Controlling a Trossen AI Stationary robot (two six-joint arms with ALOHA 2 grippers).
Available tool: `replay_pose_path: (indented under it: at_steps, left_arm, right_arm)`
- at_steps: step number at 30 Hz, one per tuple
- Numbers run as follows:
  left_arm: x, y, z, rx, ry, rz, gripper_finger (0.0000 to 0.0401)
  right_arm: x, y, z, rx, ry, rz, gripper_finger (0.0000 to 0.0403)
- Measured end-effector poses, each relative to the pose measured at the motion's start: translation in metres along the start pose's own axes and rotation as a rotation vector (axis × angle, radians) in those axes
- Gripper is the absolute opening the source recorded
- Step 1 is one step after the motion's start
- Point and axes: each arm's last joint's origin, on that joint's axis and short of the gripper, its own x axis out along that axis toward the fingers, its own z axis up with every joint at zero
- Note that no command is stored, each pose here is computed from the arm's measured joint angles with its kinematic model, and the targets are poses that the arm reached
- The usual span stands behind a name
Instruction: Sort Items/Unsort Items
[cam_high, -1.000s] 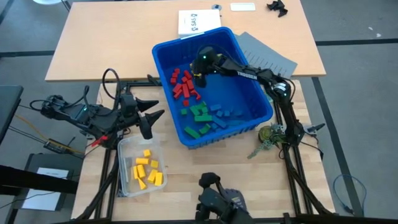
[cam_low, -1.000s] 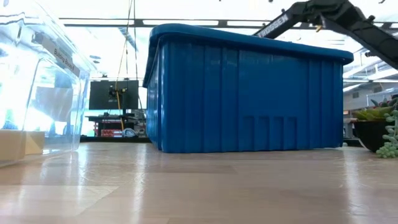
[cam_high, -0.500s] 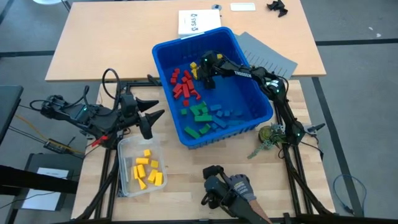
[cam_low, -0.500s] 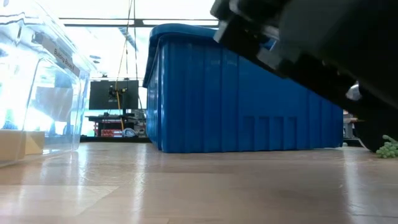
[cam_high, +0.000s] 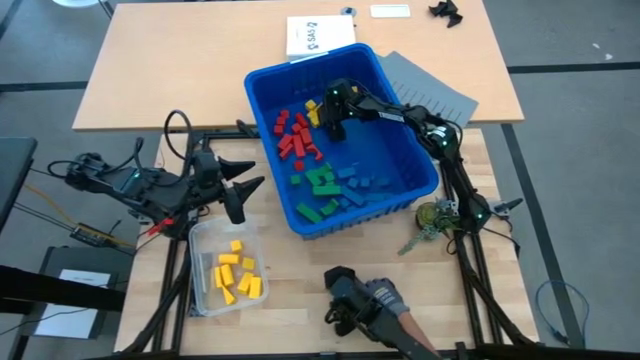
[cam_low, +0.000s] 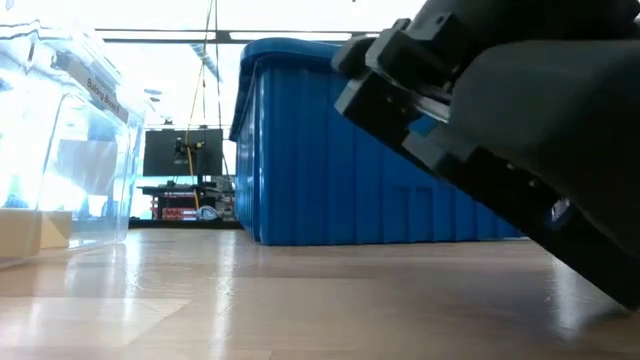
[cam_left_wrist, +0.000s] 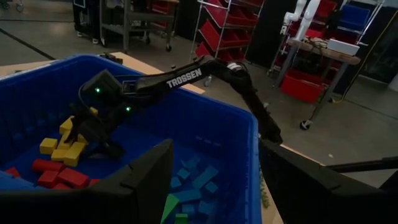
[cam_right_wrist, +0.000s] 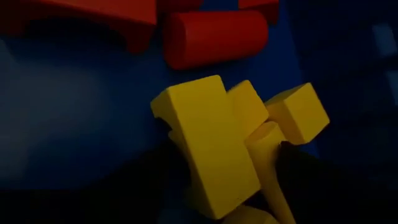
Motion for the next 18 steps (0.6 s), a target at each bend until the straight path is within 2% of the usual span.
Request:
replay_pose_path:
  at_steps: [13, 18]
  left_arm:
    - [0.000, 0.000, 0.000, 0.000, 0.000, 0.000, 0.0248]
    - [0.000, 0.000, 0.000, 0.000, 0.000, 0.000, 0.0248]
  right_arm:
    - [0.002, 0.011, 0.005, 0.017, 0.030, 0.064, 0.0151]
    - [0.002, 0.013, 0.006, 0.052, 0.033, 0.071, 0.0150]
